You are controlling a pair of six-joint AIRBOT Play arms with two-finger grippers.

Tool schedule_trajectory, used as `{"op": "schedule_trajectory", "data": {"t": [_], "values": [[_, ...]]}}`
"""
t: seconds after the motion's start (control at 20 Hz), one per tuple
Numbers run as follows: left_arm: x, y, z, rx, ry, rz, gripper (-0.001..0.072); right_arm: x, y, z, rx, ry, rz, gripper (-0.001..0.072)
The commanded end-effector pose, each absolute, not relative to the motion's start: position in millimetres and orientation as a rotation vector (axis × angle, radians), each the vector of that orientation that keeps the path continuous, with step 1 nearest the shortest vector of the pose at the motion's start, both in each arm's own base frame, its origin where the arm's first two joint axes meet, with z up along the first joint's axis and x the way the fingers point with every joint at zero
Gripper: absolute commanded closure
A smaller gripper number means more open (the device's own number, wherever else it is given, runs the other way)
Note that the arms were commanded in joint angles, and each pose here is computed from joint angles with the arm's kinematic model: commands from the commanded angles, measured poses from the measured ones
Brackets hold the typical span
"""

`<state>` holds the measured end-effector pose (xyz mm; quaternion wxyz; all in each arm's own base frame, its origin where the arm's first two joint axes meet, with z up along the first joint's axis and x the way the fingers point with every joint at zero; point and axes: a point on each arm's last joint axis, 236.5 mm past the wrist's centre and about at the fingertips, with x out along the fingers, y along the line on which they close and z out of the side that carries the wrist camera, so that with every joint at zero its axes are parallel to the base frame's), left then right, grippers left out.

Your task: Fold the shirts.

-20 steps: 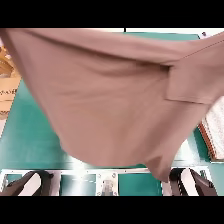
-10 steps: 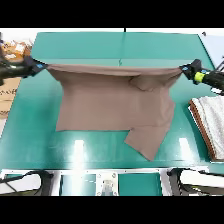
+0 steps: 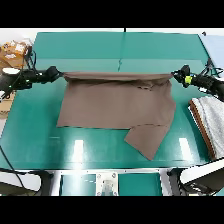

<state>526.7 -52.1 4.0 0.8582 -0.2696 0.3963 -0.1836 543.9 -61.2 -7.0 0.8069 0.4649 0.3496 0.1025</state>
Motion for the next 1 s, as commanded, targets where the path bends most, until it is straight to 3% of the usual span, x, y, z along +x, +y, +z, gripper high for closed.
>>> {"op": "schedule_trajectory", "data": {"t": [0.0,0.2,0.6,0.65,0.7,0.75,0.95], "values": [[497.9,-57.4,-24.0,-0.479,0.985,-0.423,0.0686,511.4,-58.2,-20.4,0.926,0.880,0.264,0.0698],[469.7,-44.9,-49.4,-0.403,1.140,-0.383,0.0687,468.6,-51.7,-42.7,0.864,0.981,0.225,0.0698],[470.6,-46.0,-60.5,-0.428,1.157,-0.373,0.0684,442.2,-41.3,-78.7,0.909,1.046,0.164,0.0695],[466.9,-49.2,-60.2,-0.436,1.170,-0.387,0.0597,439.7,-38.9,-77.5,0.937,1.059,0.166,0.0591],[461.6,-52.9,-59.5,-0.442,1.191,-0.406,0.0318,436.4,-37.9,-74.8,0.950,1.070,0.182,0.0463],[454.4,-55.9,-59.3,-0.448,1.217,-0.427,0.0132,431.8,-39.8,-71.2,0.964,1.079,0.200,0.0450],[431.8,-47.2,-46.2,-0.453,1.321,-0.473,0.0134,406.3,-62.6,-56.8,1.078,1.099,0.232,0.0453]]}}
